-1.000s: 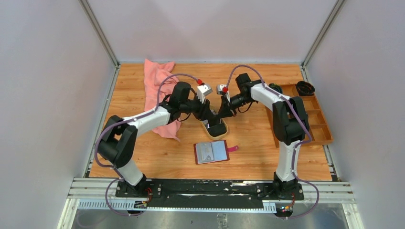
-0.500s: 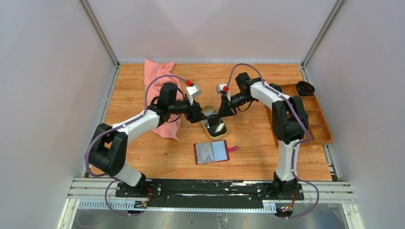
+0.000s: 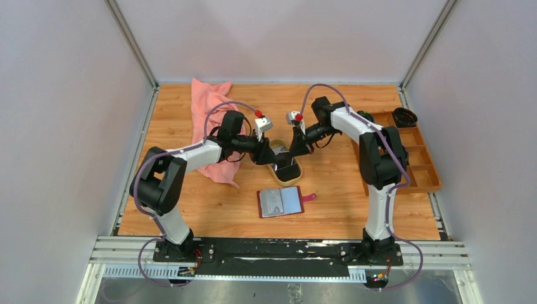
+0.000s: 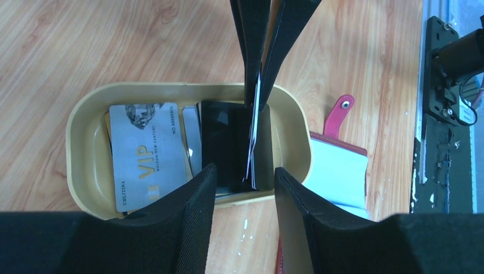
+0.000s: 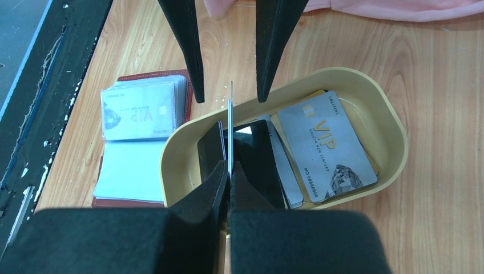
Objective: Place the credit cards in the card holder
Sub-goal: Pick up the credit card from the storage box.
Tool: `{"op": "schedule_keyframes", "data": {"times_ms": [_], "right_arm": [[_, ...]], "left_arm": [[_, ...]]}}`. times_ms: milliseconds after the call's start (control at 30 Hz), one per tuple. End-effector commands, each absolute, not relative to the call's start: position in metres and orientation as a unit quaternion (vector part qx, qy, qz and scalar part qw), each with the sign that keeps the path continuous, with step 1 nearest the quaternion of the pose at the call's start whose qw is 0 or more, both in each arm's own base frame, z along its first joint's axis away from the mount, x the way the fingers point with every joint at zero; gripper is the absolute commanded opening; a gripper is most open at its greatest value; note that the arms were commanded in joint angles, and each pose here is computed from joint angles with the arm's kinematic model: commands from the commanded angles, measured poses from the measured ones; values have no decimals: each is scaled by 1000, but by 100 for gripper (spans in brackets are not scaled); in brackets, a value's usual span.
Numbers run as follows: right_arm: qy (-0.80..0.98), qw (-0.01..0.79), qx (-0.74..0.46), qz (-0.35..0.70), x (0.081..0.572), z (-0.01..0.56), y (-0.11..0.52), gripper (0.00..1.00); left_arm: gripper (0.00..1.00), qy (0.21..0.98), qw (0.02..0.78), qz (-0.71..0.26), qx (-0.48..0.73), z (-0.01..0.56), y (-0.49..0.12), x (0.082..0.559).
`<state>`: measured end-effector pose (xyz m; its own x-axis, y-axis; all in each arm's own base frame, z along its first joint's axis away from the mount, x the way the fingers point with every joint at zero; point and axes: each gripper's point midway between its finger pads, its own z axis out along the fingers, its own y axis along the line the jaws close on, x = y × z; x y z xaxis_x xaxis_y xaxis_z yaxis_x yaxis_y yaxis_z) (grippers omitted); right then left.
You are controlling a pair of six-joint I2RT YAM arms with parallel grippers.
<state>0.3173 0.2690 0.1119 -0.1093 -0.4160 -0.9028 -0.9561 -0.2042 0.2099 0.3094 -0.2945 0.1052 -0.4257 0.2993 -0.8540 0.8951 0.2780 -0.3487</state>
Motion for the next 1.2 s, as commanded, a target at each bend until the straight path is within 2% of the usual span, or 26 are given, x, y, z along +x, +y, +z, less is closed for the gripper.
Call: {"op": "schedule_keyframes", "data": {"times_ms": [0,100,200,300,433,600,733,767,933,1167], "right_arm": [[561,278,-597,502,317,114,269,0],[561,278,-597,502,317,113,270,0],[562,277,-597,502,317,114,269,0],[562,276,-596,503,317,112,270,0],[568,271,-594,501,318,110,269,3],[583,262,-595,487,323,106,266,38],[594,260,-600,468,326,108,263,71],[596,261,-601,464,328,109,262,88],[610,271,-604,435,338,119,255,98],[610,312,-629,368,341,153,241,100]], "left_arm": [[44,707,343,-452,423,113,-300,312],[34,708,336,-457,421,110,-302,313],[14,709,329,-463,418,107,-303,313],[2,710,327,-464,417,105,-304,314],[0,712,336,-453,418,106,-302,316],[0,735,366,-397,410,102,-289,329],[0,752,388,-360,393,103,-273,341],[0,755,393,-353,387,105,-270,344],[0,764,427,-320,363,124,-258,357],[0,746,466,-328,345,171,-256,352]]}}
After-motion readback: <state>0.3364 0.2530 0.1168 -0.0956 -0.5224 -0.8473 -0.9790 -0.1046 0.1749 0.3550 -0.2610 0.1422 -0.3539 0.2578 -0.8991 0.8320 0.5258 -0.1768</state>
